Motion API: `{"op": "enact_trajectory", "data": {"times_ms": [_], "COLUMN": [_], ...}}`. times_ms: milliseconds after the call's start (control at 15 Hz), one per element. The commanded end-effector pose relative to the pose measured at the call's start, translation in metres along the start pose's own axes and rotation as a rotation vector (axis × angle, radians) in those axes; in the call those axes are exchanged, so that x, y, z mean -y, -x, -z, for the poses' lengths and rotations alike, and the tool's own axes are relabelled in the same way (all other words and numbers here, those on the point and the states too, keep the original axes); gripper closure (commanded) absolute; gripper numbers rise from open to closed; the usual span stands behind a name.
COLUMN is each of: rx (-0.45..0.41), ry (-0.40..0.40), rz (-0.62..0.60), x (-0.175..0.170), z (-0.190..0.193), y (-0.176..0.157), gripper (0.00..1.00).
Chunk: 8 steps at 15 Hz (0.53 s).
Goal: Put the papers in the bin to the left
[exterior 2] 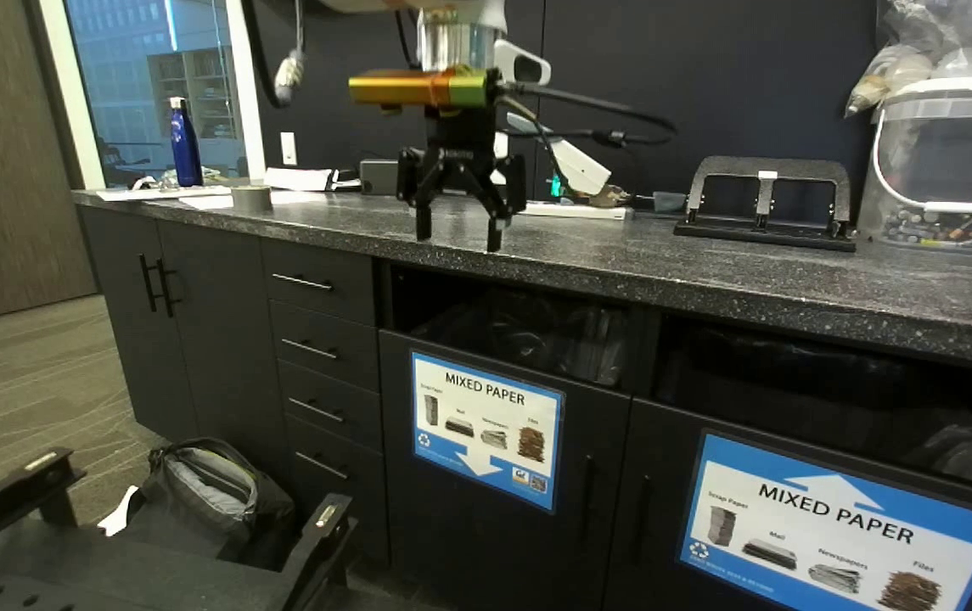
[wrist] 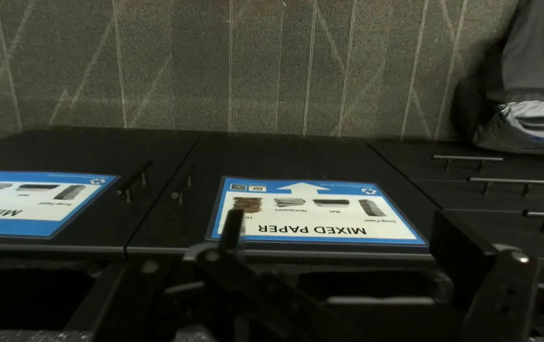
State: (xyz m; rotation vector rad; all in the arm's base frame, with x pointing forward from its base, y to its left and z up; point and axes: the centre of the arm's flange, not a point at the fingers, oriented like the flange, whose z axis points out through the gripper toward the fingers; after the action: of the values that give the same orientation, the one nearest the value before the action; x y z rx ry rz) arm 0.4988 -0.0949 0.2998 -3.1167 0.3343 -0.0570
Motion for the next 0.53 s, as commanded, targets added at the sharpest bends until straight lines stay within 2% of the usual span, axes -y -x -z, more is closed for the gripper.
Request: {"op": "enact_trajectory", "data": {"times_ms": [0,200,467], "rx": [0.022,0.031,0.033], "ry": [-0.007,-0.014,-0.002], "rz": [0.053,0.082,0.091], "x": [0.0,0.002,0.004], "z": [0.096,0.153,0.172], "y": [0.019,0.051,0.09], "gripper": [0.0,0.0,0.0]}}
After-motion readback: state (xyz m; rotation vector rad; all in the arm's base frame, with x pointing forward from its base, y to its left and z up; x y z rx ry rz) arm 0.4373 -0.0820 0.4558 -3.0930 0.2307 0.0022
